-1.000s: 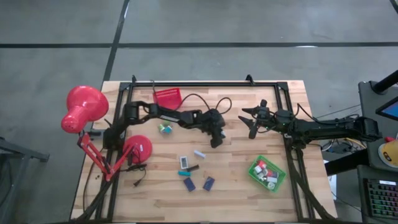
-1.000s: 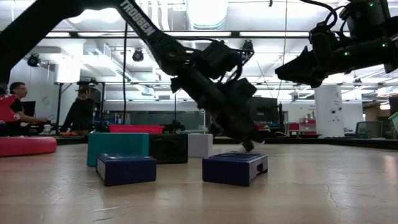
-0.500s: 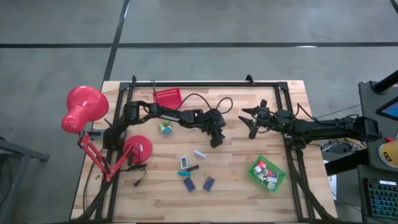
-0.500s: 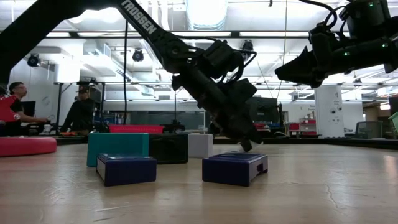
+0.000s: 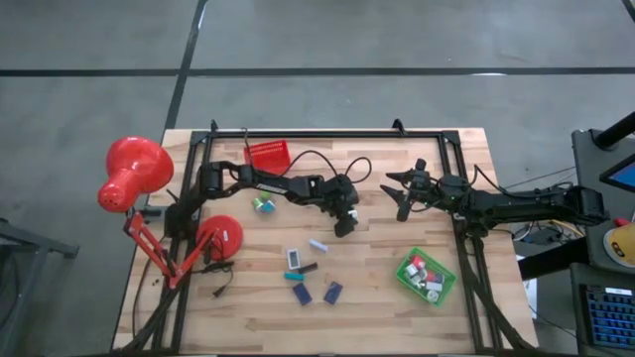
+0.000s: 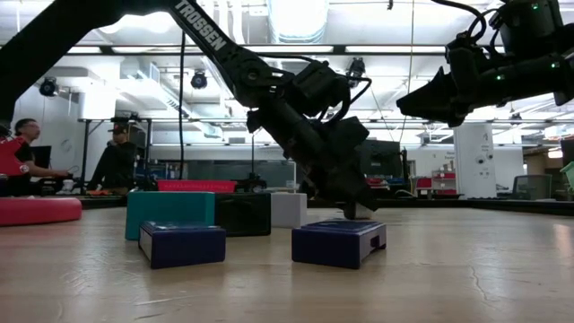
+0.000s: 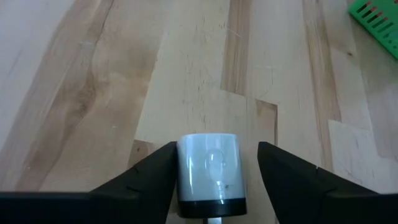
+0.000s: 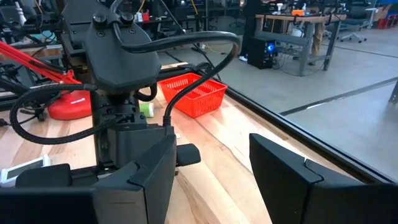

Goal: Pick & Place Office items
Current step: Put the white black charger adapter into the green bin

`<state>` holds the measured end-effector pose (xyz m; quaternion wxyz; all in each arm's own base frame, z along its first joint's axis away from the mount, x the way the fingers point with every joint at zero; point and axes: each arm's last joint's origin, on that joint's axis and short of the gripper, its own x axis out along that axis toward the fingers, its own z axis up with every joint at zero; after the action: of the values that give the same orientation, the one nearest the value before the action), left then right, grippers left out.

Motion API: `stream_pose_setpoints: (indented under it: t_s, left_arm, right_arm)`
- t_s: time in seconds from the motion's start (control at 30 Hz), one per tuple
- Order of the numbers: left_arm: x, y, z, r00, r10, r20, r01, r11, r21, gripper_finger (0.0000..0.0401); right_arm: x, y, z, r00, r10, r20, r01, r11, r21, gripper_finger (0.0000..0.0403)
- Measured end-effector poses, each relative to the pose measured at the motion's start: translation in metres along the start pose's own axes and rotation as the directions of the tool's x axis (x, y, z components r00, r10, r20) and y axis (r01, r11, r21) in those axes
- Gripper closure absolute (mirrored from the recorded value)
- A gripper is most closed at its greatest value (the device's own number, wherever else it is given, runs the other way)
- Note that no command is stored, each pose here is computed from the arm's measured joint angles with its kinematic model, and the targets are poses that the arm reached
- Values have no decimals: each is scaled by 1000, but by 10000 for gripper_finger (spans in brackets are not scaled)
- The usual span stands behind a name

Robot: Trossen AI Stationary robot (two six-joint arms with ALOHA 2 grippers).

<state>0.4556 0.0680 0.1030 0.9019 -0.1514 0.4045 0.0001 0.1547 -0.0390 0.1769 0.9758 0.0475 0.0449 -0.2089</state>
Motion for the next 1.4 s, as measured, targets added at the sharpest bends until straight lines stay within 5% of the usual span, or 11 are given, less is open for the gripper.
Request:
stream_pose_setpoints:
  t_s: [0.47, 1.17, 1.4]
  left_arm:
    - [-6, -1, 4, 999, 25, 21, -26, 1000, 6, 170]
    - [-38, 18, 31, 989, -47, 142, 14, 973, 229, 170]
    - [-62, 20, 15, 963, -100, 249, 23, 955, 295, 170]
  right_arm:
    - [0, 0, 0, 1000, 0, 0, 0, 1000, 0, 204]
    - [0, 0, 0, 1000, 0, 3, 0, 1000, 1, 204]
    - [0, 0, 0, 1000, 0, 2, 0, 1000, 0, 204]
